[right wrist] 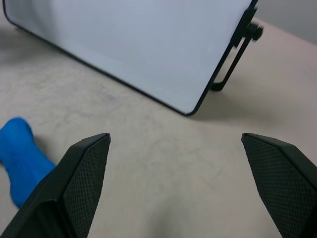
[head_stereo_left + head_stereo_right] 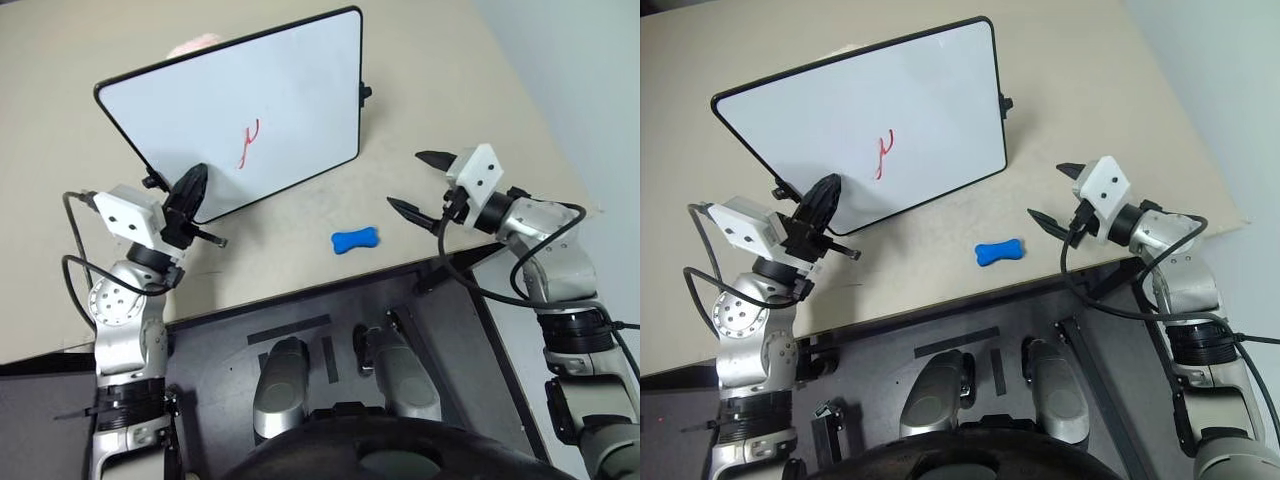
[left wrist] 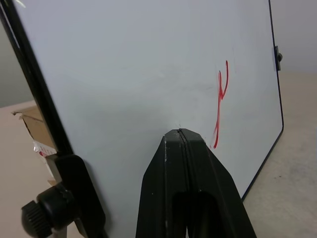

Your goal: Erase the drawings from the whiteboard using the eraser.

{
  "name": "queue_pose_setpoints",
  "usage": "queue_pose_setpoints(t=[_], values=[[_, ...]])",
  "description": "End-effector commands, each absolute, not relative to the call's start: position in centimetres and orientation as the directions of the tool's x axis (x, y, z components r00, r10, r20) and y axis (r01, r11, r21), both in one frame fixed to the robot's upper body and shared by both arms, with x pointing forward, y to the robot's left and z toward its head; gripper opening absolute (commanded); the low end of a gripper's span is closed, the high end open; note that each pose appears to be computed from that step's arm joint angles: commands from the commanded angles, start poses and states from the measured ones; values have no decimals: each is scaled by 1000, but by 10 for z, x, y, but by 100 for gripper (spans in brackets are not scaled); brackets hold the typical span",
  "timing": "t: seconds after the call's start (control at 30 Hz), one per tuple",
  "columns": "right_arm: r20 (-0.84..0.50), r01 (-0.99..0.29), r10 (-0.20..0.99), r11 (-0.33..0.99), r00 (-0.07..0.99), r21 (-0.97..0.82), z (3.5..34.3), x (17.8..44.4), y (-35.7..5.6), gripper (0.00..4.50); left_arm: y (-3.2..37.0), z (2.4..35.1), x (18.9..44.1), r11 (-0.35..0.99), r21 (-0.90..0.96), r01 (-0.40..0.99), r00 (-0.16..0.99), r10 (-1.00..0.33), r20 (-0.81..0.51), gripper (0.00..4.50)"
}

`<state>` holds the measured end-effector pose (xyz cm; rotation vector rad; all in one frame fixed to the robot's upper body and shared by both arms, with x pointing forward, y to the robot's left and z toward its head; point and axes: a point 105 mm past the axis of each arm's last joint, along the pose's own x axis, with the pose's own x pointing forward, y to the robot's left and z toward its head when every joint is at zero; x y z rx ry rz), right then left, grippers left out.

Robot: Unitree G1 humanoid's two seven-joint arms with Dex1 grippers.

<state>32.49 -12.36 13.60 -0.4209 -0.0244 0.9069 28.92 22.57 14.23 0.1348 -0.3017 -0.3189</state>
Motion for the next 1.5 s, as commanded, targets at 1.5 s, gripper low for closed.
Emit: queue_pose_setpoints(t=[1.5], values=[[-413,-947,860,216,301,-239,105,292,-63,449,218,135,272,925,148,350,892,-377,250,0]])
